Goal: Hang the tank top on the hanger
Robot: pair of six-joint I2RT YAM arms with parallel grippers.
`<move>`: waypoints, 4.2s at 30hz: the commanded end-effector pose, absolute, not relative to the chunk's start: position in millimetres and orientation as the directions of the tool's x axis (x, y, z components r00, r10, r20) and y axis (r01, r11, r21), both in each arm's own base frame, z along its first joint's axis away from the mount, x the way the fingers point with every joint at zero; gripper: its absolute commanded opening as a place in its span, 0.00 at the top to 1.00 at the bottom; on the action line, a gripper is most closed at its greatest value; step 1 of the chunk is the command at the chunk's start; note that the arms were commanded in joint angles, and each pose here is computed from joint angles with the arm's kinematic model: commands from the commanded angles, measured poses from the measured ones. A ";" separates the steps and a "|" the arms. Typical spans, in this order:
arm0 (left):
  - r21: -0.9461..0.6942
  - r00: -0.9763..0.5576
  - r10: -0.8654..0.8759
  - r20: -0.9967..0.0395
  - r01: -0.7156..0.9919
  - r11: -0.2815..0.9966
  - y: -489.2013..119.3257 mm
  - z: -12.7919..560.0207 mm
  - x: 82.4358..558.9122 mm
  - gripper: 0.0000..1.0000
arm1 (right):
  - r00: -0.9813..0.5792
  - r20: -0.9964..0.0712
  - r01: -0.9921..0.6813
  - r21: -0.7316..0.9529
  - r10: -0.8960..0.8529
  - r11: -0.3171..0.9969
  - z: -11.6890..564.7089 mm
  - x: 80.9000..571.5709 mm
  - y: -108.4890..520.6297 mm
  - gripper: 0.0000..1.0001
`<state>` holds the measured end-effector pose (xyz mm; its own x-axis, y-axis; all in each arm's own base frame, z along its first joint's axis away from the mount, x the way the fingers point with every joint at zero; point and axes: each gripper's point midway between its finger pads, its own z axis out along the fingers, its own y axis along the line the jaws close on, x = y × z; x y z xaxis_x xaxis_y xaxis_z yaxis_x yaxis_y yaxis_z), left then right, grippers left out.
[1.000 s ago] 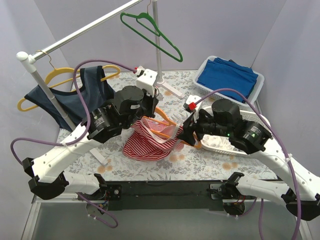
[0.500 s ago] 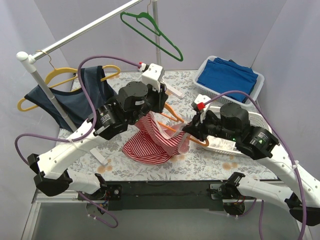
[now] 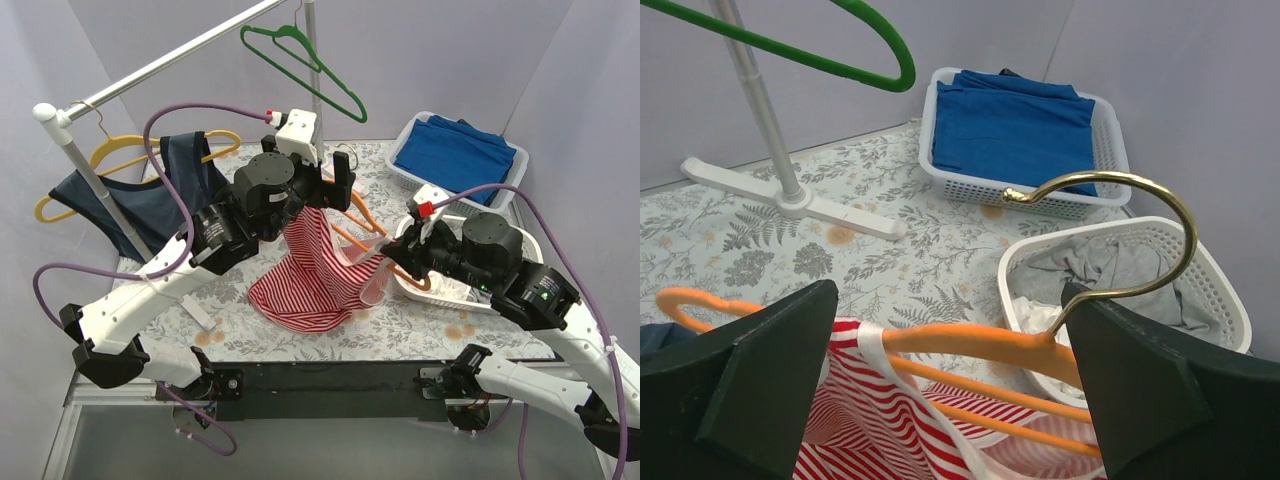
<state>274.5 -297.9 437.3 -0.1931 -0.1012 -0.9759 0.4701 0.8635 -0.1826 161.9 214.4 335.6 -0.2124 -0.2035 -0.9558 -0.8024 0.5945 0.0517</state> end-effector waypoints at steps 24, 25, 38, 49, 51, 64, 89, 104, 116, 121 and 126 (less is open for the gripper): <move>-0.174 -0.080 -0.158 -0.984 0.608 0.775 -276.5 463.7 237.8 0.02 | -0.200 -0.972 -0.751 0.072 -0.122 0.656 364.0 172.1 208.2 0.99; -0.173 -0.090 -0.148 -0.985 0.597 0.784 -274.4 459.1 238.7 0.02 | -0.197 -0.974 -0.744 0.071 -0.116 0.664 366.1 172.9 206.3 0.99; -0.207 -0.261 -0.116 -0.958 0.356 0.911 -267.8 390.0 271.6 0.37 | -0.167 -0.984 -0.725 0.075 -0.069 0.684 394.8 177.3 203.7 0.99; -0.246 -0.262 -0.191 -0.946 0.201 0.948 -262.4 394.6 306.9 0.63 | -0.164 -0.984 -0.715 0.074 -0.063 0.695 402.9 182.8 206.1 0.99; -0.254 -0.248 -0.205 -0.947 0.184 0.950 -257.6 400.8 310.4 0.78 | -0.156 -0.986 -0.703 0.071 -0.057 0.708 408.5 184.0 202.4 0.99; -0.256 -0.255 -0.232 -0.938 0.061 0.965 -230.8 404.1 334.6 1.00 | -0.034 -0.998 -0.635 0.056 0.044 0.770 484.1 190.7 180.4 0.99; -0.361 -0.170 -0.330 -0.928 0.200 0.911 -211.1 479.6 304.5 0.30 | -0.130 -0.990 -0.685 0.050 -0.054 0.727 458.5 206.0 218.6 0.99; -0.406 -0.134 -0.385 -0.913 0.204 0.891 -181.8 497.7 278.6 0.28 | -0.103 -0.986 -0.831 0.012 -0.134 0.556 448.3 263.0 285.9 0.99; -0.405 -0.044 -0.416 -0.908 0.344 0.847 -181.5 540.3 260.7 0.27 | 0.009 -0.999 -0.867 -0.032 -0.049 0.497 498.6 335.9 318.0 0.99; -0.345 -0.101 -0.336 -0.936 0.445 0.826 -203.7 525.0 253.9 0.26 | 0.046 -0.999 -0.878 -0.051 -0.021 0.476 503.5 350.1 332.5 0.99; -0.322 -0.213 -0.244 -0.946 0.536 0.781 -229.5 481.8 243.8 0.27 | 0.083 -0.997 -0.896 -0.073 0.003 0.438 508.4 358.9 346.2 0.99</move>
